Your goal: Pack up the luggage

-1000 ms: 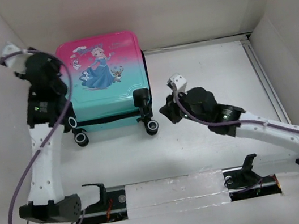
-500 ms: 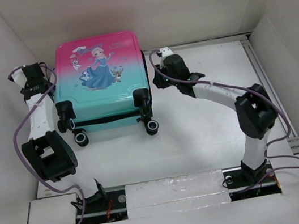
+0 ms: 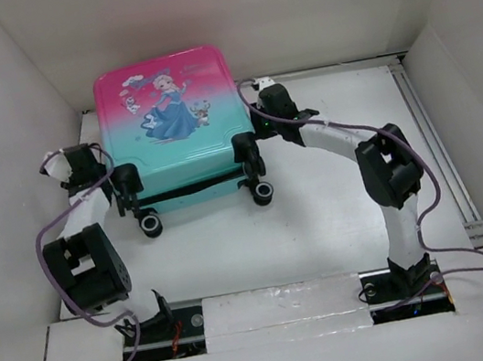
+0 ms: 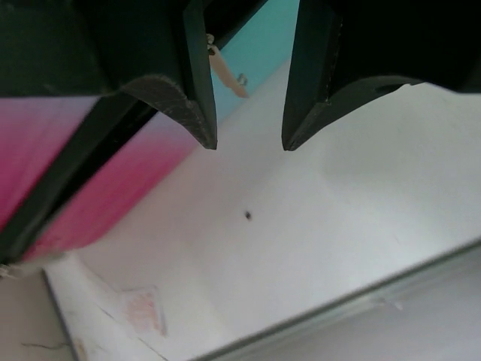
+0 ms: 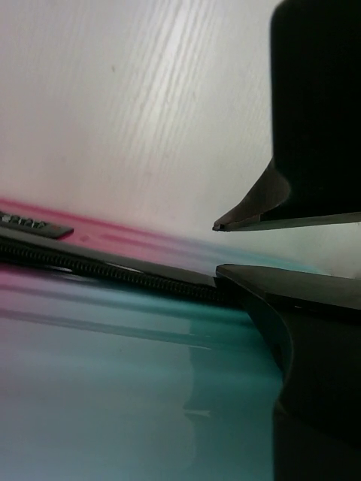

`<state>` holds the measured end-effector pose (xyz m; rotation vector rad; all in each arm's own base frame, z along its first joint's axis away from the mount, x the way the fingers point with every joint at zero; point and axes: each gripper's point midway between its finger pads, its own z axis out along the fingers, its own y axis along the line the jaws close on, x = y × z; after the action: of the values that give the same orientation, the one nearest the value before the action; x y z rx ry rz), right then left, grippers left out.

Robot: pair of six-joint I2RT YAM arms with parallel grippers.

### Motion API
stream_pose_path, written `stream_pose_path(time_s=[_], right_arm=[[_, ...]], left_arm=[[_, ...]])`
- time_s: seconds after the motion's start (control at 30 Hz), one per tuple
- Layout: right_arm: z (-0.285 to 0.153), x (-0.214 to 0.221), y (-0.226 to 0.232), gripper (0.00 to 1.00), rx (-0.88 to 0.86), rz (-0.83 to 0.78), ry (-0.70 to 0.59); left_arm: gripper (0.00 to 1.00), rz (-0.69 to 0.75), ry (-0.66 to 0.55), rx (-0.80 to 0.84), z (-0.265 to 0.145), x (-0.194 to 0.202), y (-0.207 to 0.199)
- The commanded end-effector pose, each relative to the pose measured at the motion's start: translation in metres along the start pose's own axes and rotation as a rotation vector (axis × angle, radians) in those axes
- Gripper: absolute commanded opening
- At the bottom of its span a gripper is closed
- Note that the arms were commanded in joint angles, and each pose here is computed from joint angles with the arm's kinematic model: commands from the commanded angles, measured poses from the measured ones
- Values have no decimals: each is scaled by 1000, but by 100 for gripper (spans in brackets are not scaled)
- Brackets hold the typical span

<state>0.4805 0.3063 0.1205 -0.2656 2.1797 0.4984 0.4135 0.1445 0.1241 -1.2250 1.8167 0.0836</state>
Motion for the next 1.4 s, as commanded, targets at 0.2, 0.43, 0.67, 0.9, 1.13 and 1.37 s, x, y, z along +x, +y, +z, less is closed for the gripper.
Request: stream_pose_path(time_s=[0.2,0.43,0.67,0.9,1.13,1.37], right_arm=[[-69,-49,-16,32,-68,33,-212],[-64,-89,-109,40,-18,75,-162],[-132,-195,-138,48,57,47,-344],[-222,-193,-125,62,117,80,-494],[-243,-93,-116,24,119,197,-501],[-248,-24,-91,0,77,236,-452]], left_arm=[[36,190,378,529,-166,220,-86],[36,289,459,662,-273,290,-78],[63,53,107,705,-310,157,-91],[84,-168,-161,745,-299,42,-141],[76,-145,-139,739,-196,-25,-226],[71,55,78,598,-52,-22,-260]])
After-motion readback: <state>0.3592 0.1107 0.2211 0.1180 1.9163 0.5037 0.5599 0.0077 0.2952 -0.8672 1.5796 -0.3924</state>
